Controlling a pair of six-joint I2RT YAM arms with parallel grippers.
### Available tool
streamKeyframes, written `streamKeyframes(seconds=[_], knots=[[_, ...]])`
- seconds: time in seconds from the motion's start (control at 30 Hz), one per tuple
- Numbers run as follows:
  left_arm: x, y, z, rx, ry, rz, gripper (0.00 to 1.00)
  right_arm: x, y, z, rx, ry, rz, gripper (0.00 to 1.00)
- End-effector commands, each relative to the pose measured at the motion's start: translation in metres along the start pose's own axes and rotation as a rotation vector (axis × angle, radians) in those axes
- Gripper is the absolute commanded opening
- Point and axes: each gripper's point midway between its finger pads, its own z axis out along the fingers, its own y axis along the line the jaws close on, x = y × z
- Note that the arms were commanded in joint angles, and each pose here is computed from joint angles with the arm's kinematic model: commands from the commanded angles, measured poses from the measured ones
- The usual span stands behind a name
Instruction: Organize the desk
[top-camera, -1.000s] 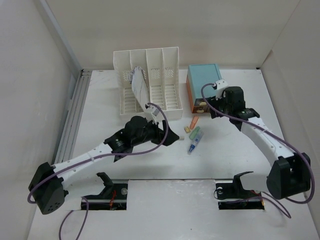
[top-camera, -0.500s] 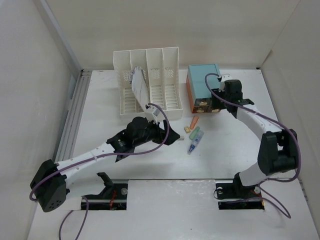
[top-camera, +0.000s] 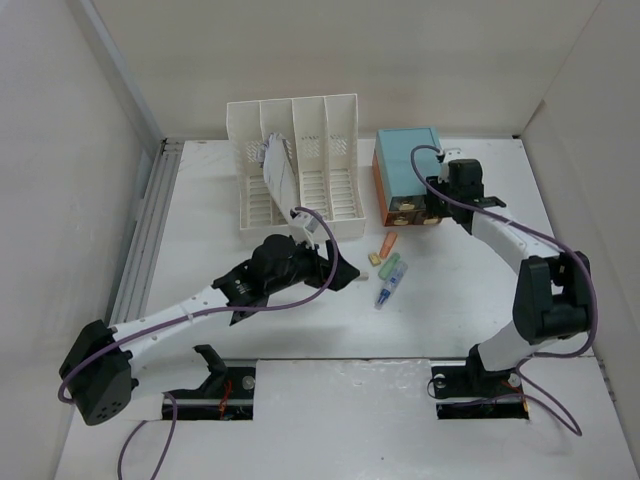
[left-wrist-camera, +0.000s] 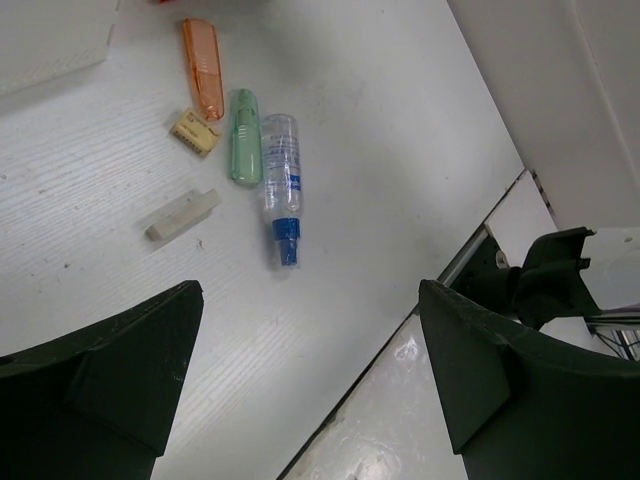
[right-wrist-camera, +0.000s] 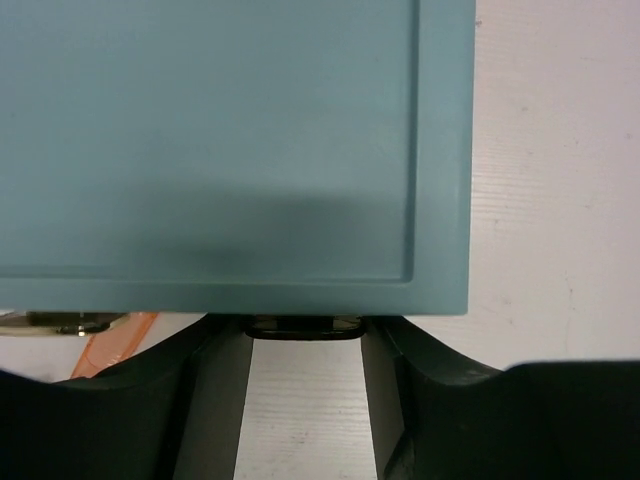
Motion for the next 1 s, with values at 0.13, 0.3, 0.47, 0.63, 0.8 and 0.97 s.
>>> streamKeyframes(seconds=[0.13, 0.3, 0.47, 0.63, 0.8, 0.97], knots=[[-0.017, -0.016, -0.006, 0.051, -0.062, 0.012, 0.87, -0.021, -0.001, -0.058, -0.033, -0.139, 0.013, 0.17], [-0.009, -0.012, 0.004, 0.052, -0.032, 0.011, 0.87, 0.008, 0.007, -0.088, -0.095, -0.096, -0.026, 0.17], [-0.009, -0.014, 0.008, 0.059, -0.027, 0.011, 0.87, 0.01, 0.01, -0.101, -0.117, -0.12, -0.036, 0.14], [-0.012, -0.014, 0.006, 0.052, -0.032, 0.011, 0.87, 0.017, 0.018, -0.092, -0.16, -0.078, -0.048, 0.74], [-0.011, -0.011, 0.006, 0.039, -0.031, 0.018, 0.87, 0.018, 0.033, -0.098, -0.255, -0.095, -0.081, 0.88], [-0.008, 0.003, 0.014, -0.023, -0.024, 0.037, 0.82, -0.001, 0.066, -0.153, -0.516, -0.247, -0.435, 0.86]])
